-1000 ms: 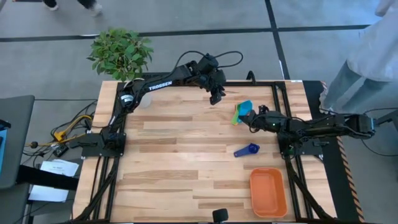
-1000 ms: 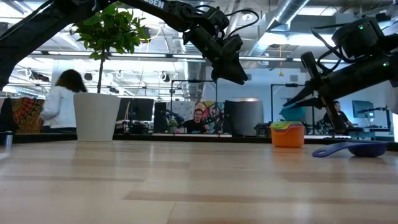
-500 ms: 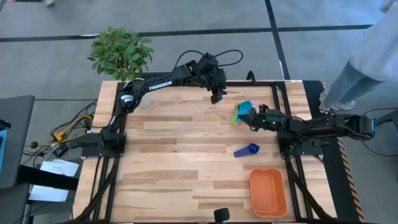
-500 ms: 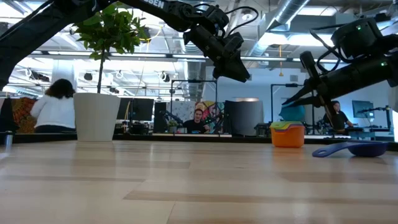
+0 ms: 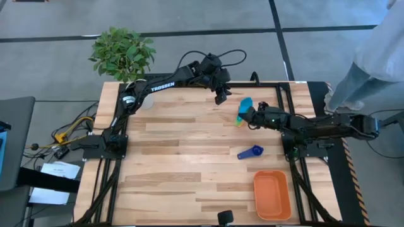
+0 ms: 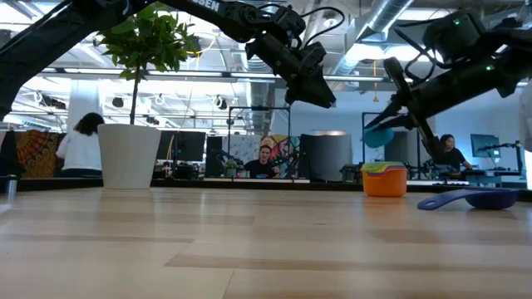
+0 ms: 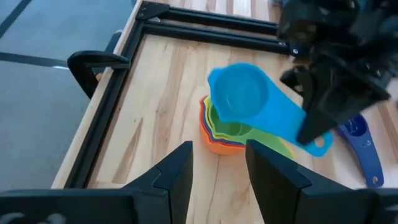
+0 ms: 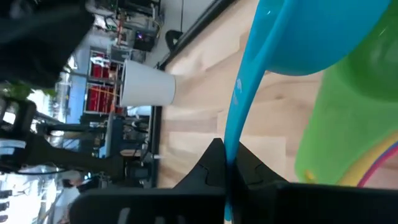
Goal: Nest measuring cups in basket
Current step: Stack the light blue measuring cup on top of the green measuring cup
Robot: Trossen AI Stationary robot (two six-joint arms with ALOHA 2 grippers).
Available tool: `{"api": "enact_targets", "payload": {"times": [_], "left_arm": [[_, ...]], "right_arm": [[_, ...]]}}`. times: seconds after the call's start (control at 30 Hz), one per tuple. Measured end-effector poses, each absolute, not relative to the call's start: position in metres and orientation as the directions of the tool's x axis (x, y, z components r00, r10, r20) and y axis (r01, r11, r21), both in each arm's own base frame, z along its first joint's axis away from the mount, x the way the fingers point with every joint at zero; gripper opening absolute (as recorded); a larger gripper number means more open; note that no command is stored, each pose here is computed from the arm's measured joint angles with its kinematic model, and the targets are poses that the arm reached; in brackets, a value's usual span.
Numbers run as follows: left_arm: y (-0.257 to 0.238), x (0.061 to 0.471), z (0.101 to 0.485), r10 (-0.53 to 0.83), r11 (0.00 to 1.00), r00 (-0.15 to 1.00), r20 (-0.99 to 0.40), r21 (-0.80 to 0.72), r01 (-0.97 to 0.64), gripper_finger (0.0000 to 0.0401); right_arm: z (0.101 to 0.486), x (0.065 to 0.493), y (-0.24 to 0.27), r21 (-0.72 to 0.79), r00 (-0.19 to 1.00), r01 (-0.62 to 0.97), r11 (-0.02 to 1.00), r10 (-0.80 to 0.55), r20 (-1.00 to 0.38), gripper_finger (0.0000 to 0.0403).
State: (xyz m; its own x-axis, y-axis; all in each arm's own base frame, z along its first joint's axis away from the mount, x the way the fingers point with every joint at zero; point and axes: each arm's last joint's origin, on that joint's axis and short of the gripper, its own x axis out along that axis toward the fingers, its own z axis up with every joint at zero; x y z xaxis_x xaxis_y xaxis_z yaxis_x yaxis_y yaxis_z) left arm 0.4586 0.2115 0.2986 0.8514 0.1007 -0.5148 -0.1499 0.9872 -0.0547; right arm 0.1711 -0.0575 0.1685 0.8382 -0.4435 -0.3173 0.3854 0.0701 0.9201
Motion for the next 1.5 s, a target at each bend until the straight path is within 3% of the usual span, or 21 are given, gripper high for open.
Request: {"api": "enact_targets", "payload": {"times": [0.1,0.23,0.53,1.0,1.13,1.5], "left_arm": [[0.212,0.459,0.299,0.102,0.987,0.854,-0.51,-0.055,-0.151,0.0136],[0.211,0.458,0.298,0.099,0.987,0.847,-0.523,-0.059,-0.152,0.0136],[0.211,0.458,0.298,0.102,0.986,0.844,-0.527,-0.058,-0.156,0.0136],[0.21,0.453,0.29,0.101,0.987,0.792,-0.602,-0.042,-0.158,0.0136],[0.21,0.452,0.289,0.127,0.983,0.779,-0.615,-0.027,-0.181,0.0136],[0.213,0.46,0.302,0.142,0.982,0.862,-0.487,-0.037,-0.183,0.0136]], "right_arm": [[0.17,0.18,-0.054,0.926,0.852,0.373,0.055,-0.415,-0.319,0.0007],[0.185,0.195,-0.049,0.946,0.876,0.301,0.117,-0.425,-0.226,0.0008],[0.162,0.195,-0.062,0.891,0.825,0.449,0.065,-0.414,-0.385,0.0008],[0.144,0.179,-0.056,0.875,0.792,0.482,0.041,-0.447,-0.415,0.0007],[0.141,0.166,-0.05,0.926,0.83,0.374,0.06,-0.467,-0.305,0.0007],[0.136,0.161,-0.055,0.925,0.834,0.376,0.052,-0.455,-0.313,0.0009]]}}
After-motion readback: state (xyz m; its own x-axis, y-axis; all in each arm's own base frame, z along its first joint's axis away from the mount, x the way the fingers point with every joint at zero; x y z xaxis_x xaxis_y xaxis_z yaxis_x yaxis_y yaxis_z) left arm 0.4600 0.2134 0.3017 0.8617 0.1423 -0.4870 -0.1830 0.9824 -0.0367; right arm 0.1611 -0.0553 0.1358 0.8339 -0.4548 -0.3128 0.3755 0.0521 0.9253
